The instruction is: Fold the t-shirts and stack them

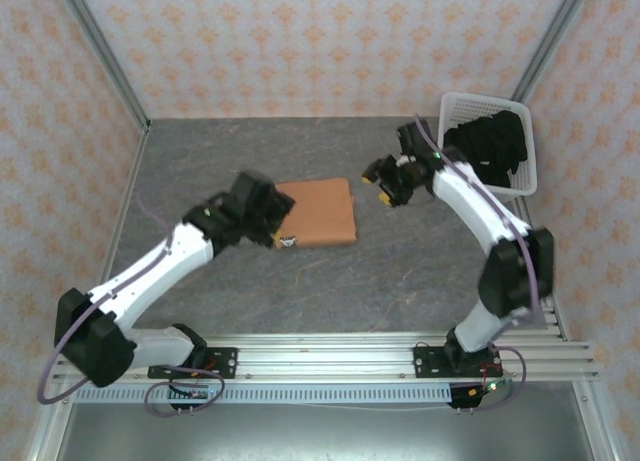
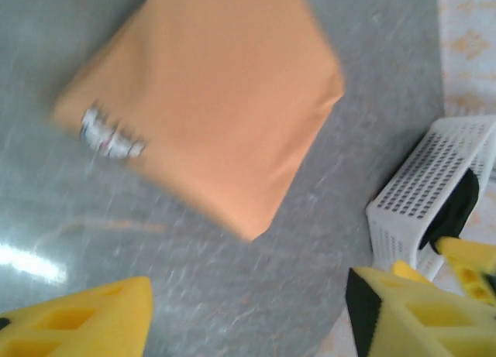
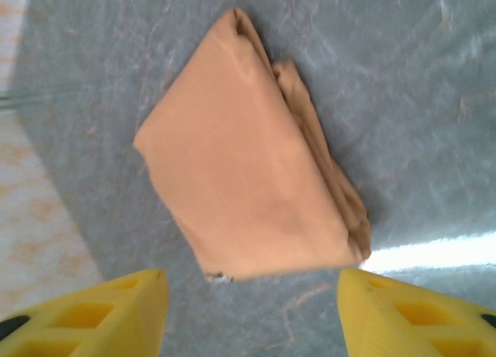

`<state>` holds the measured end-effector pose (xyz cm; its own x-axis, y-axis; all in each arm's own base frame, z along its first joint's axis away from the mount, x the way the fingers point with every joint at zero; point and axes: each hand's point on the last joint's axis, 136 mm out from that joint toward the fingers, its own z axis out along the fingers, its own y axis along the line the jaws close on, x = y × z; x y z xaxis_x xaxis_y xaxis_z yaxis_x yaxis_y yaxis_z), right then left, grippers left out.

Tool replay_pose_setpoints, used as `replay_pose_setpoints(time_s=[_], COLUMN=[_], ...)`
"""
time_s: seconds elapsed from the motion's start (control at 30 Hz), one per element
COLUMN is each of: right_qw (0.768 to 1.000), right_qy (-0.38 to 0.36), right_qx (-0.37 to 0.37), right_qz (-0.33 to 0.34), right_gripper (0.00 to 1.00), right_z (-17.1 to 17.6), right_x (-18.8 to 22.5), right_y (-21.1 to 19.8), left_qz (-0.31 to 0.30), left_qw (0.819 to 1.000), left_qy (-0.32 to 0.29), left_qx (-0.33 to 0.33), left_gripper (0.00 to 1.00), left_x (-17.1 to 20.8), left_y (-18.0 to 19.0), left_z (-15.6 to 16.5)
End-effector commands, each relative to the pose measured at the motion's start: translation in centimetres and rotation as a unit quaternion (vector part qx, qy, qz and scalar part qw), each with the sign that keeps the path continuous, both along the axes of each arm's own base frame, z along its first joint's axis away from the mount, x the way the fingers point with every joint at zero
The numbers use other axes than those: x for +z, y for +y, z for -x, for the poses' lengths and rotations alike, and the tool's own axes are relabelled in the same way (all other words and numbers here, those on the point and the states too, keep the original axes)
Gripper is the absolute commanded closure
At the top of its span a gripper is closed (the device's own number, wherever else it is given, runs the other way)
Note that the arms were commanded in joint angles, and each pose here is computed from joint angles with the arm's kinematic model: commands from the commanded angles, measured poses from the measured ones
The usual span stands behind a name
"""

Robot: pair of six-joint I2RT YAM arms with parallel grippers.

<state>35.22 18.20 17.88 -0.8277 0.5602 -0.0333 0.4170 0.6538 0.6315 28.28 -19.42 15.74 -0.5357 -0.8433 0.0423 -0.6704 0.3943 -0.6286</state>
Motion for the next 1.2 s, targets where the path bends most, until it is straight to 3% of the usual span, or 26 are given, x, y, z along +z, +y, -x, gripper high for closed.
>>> replay_pose_setpoints(time_s=[0.0, 0.17, 0.4, 0.5, 0.57, 0.7, 0.77, 0.83, 1.17], right_qw=[0.995, 0.986, 0.987, 0.989, 0.989, 0.99, 0.991, 0.992, 0.994], right_qy=[-0.04, -0.049, -0.04, -0.038, -0.035, -0.024, -0.023, -0.023, -0.032], right_qx=[-0.019, -0.033, -0.021, -0.013, -0.011, -0.011, -0.012, -0.011, -0.002], right_qz=[-0.086, -0.157, -0.152, -0.143, -0.141, -0.135, -0.13, -0.124, -0.109], right_gripper=[0.38, 0.34, 0.34, 0.34, 0.34, 0.35, 0.35, 0.36, 0.36], right_z=[1.8, 5.2, 6.9, 7.2, 7.4, 8.0, 8.1, 8.3, 7.8], right_x=[-0.5, -1.5, -1.9, -1.8, -1.9, -2.3, -2.4, -2.4, -1.9], right_y=[1.0, 1.0, 0.6, 0.5, 0.5, 0.3, 0.0, -0.2, -0.3], left_qz=[0.054, 0.088, 0.105, 0.106, 0.1, 0.081, 0.067, 0.047, -0.024], left_qw=[0.99, 0.981, 0.972, 0.969, 0.97, 0.973, 0.973, 0.974, 0.978], left_qy=[-0.004, -0.016, -0.009, -0.016, -0.016, -0.012, -0.014, -0.015, -0.028], left_qx=[0.13, 0.173, 0.209, 0.223, 0.222, 0.217, 0.22, 0.22, 0.205], left_gripper=[0.27, 0.26, 0.26, 0.31, 0.39, 0.77, 0.9, 0.98, 1.0], left_x=[-3.1, -5.2, -8.6, -9.8, -10.7, -12.5, -12.6, -12.5, -11.8], left_y=[-0.3, -2.3, -5.0, -5.6, -6.1, -6.3, -5.3, -3.8, 8.6], left_z=[-1.3, -2.3, -3.5, -4.8, -5.8, -7.2, -7.7, -8.0, -10.7])
